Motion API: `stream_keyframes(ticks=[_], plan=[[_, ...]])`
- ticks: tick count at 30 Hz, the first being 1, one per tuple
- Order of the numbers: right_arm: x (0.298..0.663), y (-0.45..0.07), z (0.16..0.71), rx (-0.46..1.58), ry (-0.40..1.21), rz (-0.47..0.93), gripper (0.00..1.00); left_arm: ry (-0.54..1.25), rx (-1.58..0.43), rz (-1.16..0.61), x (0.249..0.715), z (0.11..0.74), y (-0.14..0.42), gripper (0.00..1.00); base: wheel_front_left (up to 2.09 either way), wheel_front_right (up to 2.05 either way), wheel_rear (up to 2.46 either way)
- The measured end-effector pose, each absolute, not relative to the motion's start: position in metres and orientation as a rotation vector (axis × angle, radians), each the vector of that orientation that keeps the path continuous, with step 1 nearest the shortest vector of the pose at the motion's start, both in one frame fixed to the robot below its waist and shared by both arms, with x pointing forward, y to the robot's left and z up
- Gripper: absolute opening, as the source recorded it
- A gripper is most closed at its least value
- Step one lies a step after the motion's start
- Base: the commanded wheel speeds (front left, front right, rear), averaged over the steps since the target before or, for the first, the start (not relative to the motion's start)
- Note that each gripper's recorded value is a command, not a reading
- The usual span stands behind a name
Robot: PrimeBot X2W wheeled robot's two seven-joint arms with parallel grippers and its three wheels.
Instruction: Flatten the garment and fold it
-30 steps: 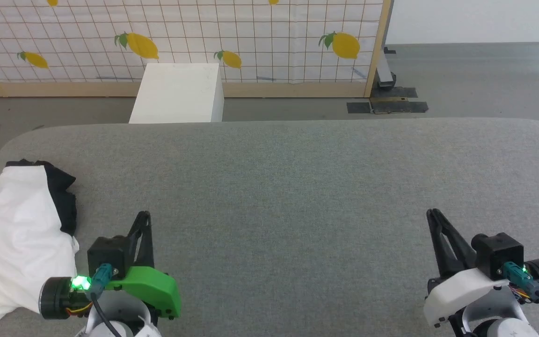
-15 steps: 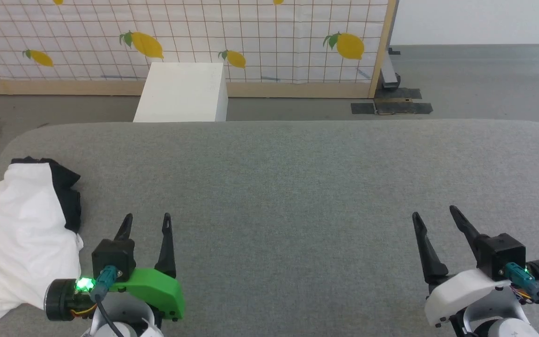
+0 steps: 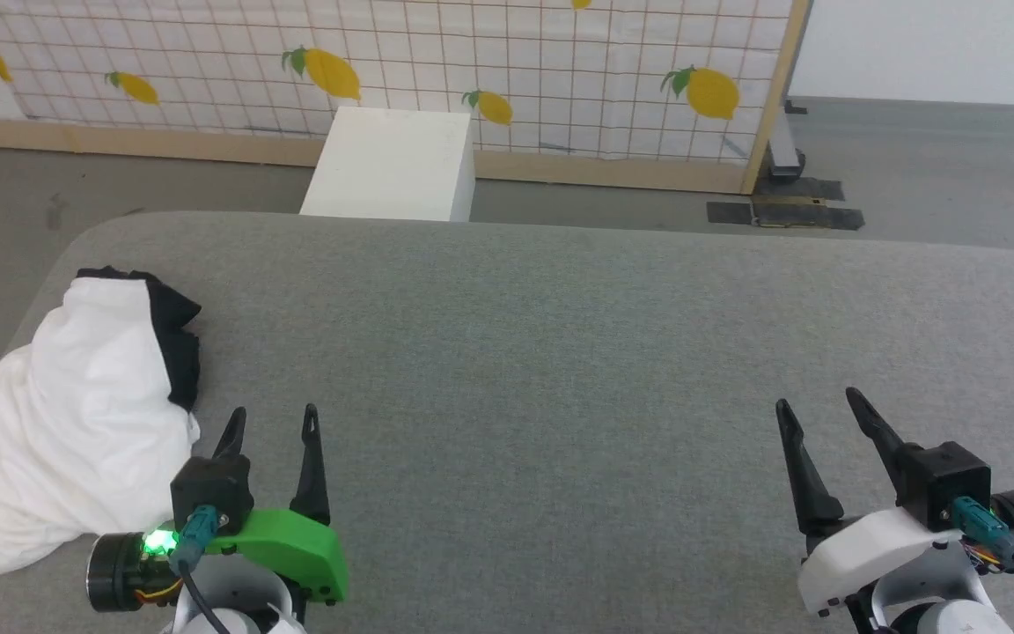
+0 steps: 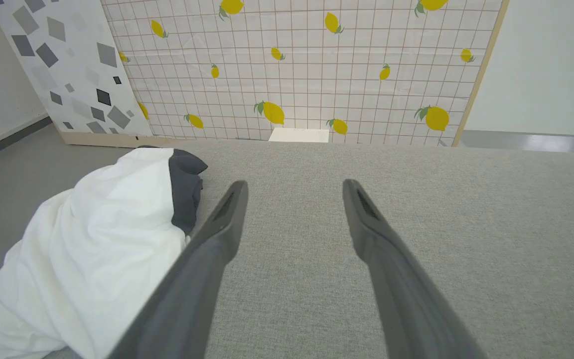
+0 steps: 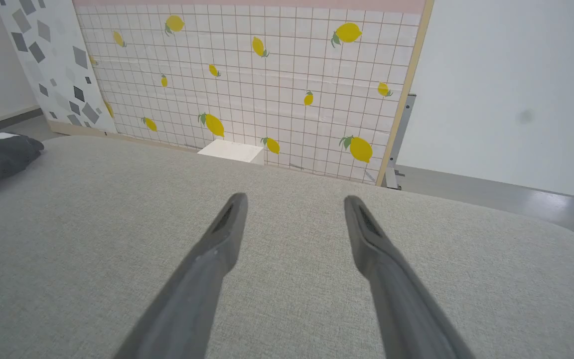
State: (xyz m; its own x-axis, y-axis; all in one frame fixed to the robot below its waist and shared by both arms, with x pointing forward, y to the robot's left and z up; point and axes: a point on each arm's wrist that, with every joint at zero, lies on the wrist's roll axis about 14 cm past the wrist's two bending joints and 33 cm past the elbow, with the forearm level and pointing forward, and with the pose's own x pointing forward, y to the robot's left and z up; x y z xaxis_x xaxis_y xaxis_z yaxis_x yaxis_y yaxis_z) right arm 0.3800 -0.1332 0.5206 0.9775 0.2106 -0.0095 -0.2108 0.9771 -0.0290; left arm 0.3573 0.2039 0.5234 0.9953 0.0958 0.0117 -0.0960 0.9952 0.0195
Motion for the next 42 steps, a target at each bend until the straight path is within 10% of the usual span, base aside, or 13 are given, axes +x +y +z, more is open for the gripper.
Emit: stream_keyframes(ticks=[42], plan=[[0.398, -0.044, 0.522, 0.024, -0.027, 0.464, 1.00, -0.072, 0.001, 0.435, 0.290, 0.527, 0.292, 1.00, 0.00, 0.00, 0.00]])
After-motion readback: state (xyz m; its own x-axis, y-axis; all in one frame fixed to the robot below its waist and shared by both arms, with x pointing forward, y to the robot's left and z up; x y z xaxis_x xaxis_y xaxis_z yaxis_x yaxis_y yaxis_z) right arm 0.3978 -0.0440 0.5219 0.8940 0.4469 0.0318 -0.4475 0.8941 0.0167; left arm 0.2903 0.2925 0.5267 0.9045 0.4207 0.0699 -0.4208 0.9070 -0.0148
